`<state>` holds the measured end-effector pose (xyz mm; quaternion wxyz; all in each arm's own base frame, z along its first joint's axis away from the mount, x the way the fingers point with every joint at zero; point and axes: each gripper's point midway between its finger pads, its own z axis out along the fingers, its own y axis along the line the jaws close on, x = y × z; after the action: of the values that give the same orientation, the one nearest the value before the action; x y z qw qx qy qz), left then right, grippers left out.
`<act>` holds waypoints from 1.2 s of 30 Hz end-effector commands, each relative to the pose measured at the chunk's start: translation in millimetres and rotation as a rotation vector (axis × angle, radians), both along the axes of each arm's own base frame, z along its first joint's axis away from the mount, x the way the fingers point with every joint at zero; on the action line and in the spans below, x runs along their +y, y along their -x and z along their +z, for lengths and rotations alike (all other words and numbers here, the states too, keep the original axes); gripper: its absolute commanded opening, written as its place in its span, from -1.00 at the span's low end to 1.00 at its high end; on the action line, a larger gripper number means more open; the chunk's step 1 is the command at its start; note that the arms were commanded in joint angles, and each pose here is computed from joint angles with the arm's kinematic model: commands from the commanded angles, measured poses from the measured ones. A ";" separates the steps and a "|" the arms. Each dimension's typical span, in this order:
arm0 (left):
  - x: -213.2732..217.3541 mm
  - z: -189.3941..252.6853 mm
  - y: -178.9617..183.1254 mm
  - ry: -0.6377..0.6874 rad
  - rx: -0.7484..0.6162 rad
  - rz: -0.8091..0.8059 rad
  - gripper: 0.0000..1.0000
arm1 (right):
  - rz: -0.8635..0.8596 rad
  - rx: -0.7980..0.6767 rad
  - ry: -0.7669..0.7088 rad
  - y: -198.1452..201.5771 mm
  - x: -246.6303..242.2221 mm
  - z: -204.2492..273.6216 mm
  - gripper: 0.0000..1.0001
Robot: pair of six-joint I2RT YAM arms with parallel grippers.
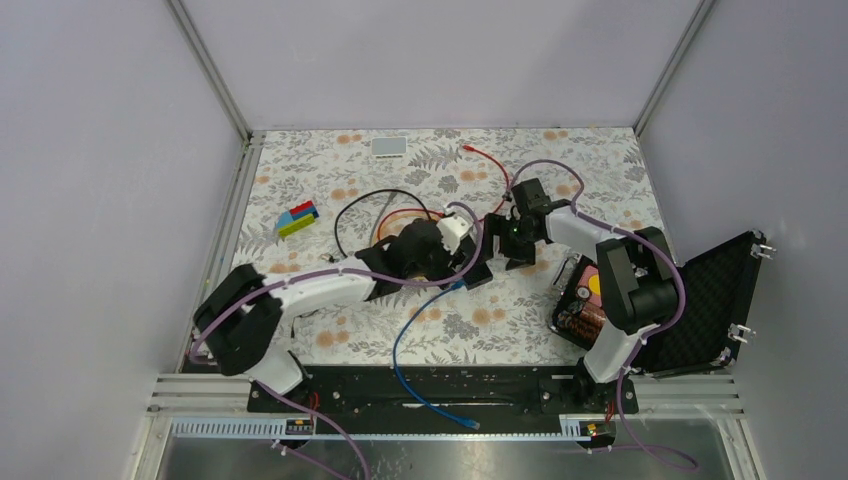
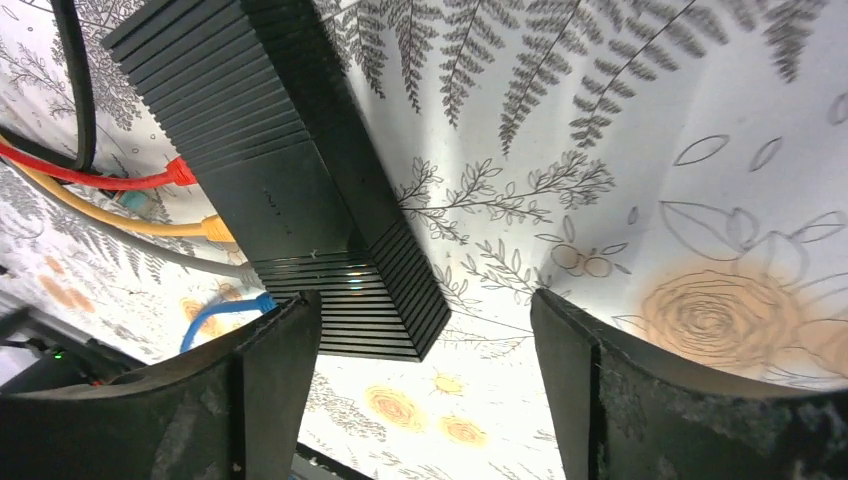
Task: Insert the plug into the switch port
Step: Insert the connector into the switch port, then move the switch port to the center of the board.
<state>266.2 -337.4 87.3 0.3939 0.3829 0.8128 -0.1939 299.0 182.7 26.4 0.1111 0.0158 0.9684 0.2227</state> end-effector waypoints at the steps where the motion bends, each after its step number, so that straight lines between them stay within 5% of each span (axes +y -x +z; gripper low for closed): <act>1: 23.0 60.5 -21.3 0.133 -0.150 0.186 0.40 | 0.057 -0.059 0.068 -13.3 -9.6 21.7 0.93; 2: 33.2 65.8 -22.9 0.135 -0.170 0.224 0.78 | 0.075 -0.068 0.075 -15.5 -7.7 23.2 0.98; 4: 51.1 79.0 -24.9 0.137 -0.198 0.286 0.97 | 0.135 -0.082 0.100 -17.9 -3.2 26.8 0.99; 12: 133.1 109.6 -40.9 0.163 -0.251 0.650 0.98 | 0.319 -0.153 0.259 -28.0 22.8 27.8 0.99; 20: 172.1 102.1 -42.7 0.196 -0.186 0.846 0.98 | 0.360 -0.139 0.334 -35.0 39.3 9.1 0.99; 26: 193.6 111.4 -48.8 0.250 -0.186 0.913 0.98 | 0.394 -0.075 0.310 -24.5 43.6 -12.1 0.99; 36: 227.5 120.2 -114.3 0.296 -0.100 0.980 0.98 | 0.193 -0.016 0.510 -32.2 -14.4 -19.6 0.91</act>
<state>350.3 -101.4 183.8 0.5152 -0.0879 0.8517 -0.0388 328.7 221.7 25.6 0.1205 -0.1554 0.9770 0.0821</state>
